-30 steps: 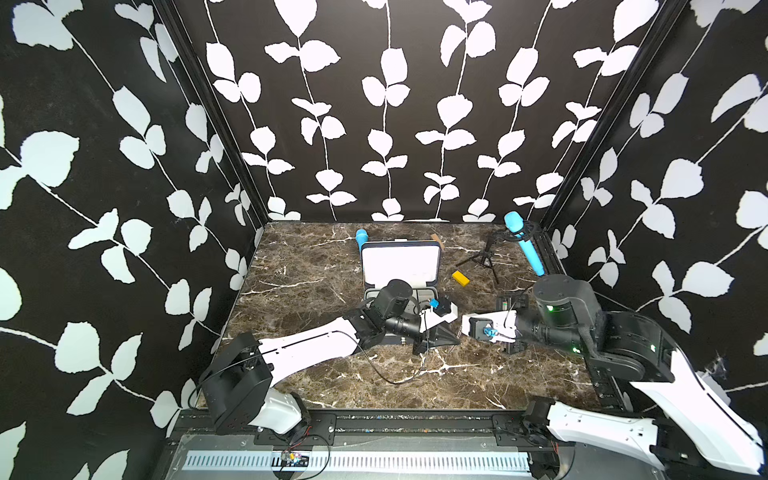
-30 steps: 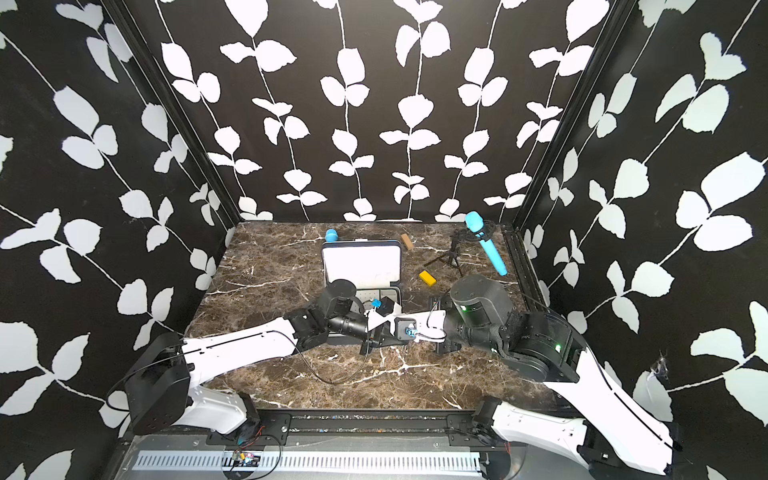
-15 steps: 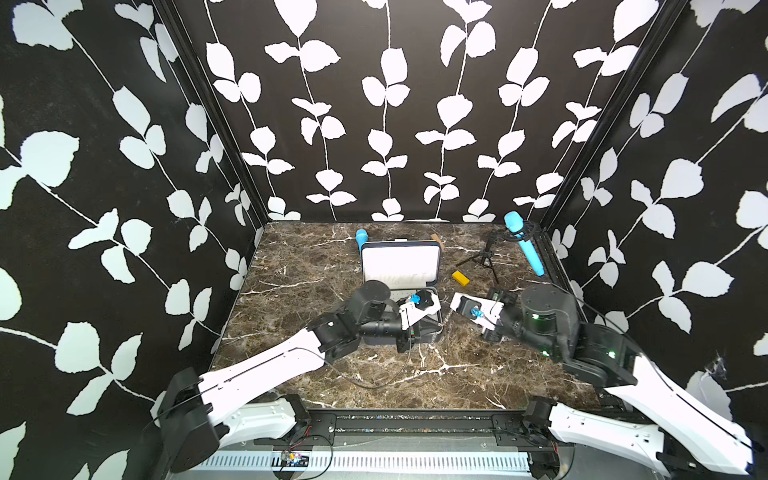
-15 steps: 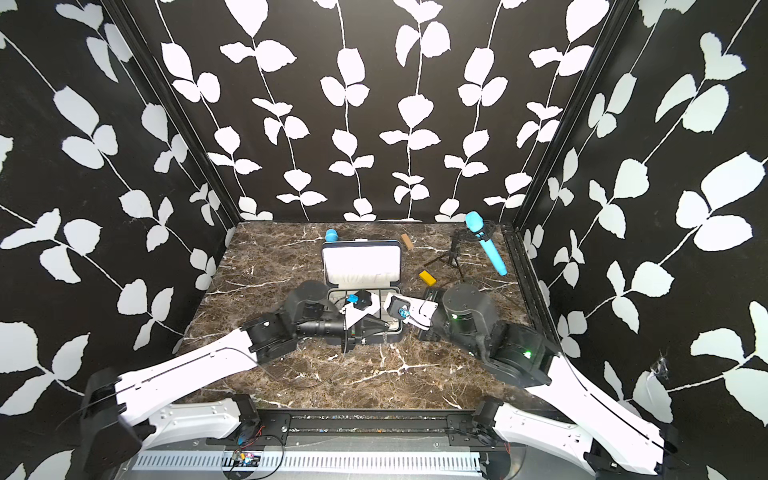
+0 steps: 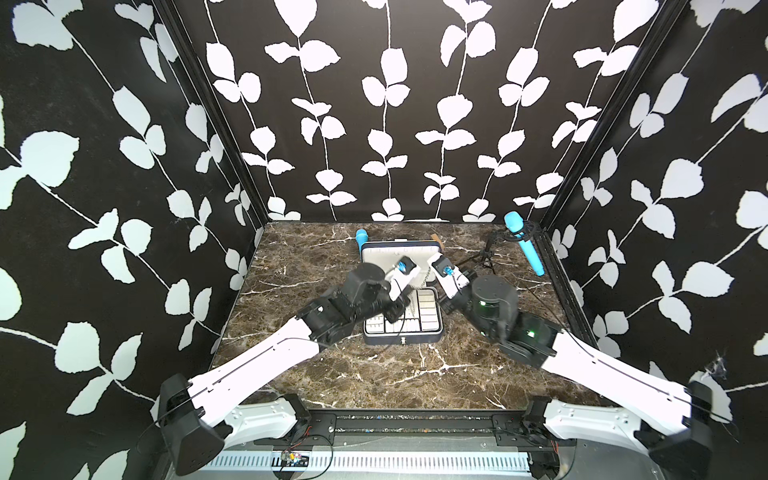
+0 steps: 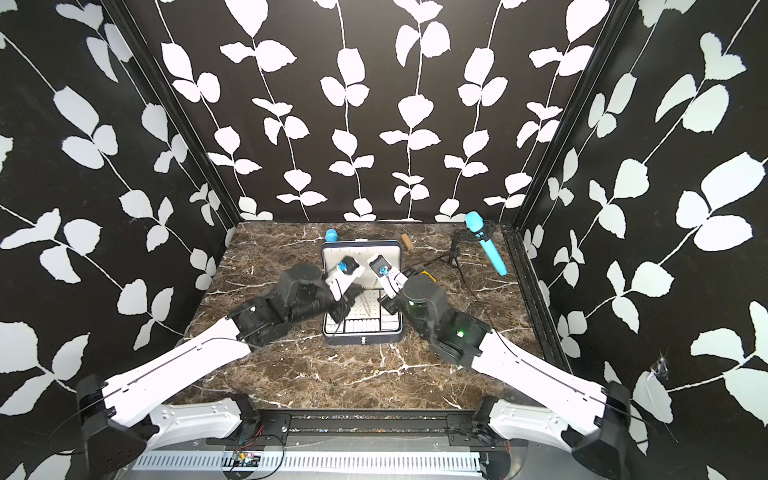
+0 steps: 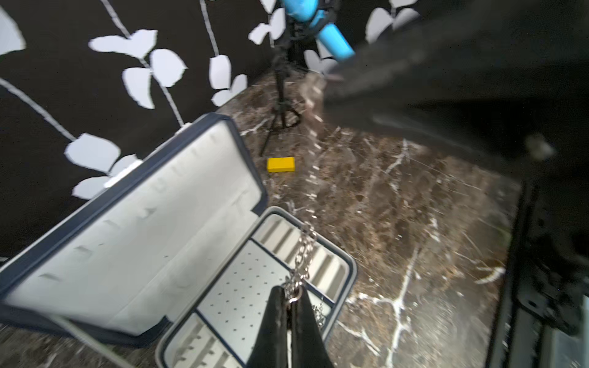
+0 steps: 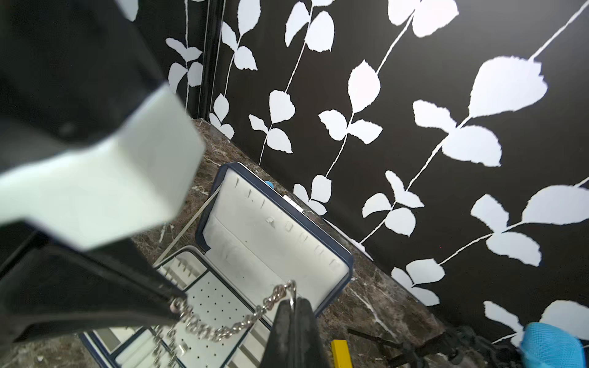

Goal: Put jewelry chain into jewelry box
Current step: Hang the necklace on the jewelry box clasp.

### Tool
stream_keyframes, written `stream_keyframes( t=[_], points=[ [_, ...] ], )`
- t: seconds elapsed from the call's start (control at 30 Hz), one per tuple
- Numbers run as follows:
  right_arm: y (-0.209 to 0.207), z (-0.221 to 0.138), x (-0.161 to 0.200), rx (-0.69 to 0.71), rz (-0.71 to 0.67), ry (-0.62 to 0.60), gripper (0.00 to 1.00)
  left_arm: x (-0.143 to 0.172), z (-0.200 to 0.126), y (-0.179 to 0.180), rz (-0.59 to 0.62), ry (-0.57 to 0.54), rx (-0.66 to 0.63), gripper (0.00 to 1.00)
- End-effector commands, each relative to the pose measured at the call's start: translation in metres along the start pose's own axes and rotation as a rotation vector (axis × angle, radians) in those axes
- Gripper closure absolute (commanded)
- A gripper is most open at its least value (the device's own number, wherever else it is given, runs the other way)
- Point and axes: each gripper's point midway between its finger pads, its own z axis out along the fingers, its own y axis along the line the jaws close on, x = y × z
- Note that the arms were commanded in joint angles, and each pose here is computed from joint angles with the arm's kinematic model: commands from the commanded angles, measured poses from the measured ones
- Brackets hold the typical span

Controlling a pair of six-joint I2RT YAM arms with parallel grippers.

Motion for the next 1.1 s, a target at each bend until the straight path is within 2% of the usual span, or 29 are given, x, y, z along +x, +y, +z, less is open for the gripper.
stream_keyframes(
  t=[0.0,0.27,0.53,1.07],
  points=[
    [-0.016,0.011,-0.014,0.075,0.168,-0.086,1.0,-0.01,0.006,0.036,-0.052,-0.014,-0.152,1.0],
    [-0.02,0.039,0.002,0.11,0.234,-0.109,1.0,-0.017,0.043,0.083,-0.131,0.026,-0.281,1.0],
    [-0.025,0.059,0.02,0.116,0.276,-0.089,1.0,0.001,0.066,0.13,-0.26,0.108,-0.376,1.0],
    [-0.026,0.086,0.05,0.121,0.354,-0.05,1.0,0.008,0.097,0.138,-0.28,0.145,-0.33,1.0]
  ],
)
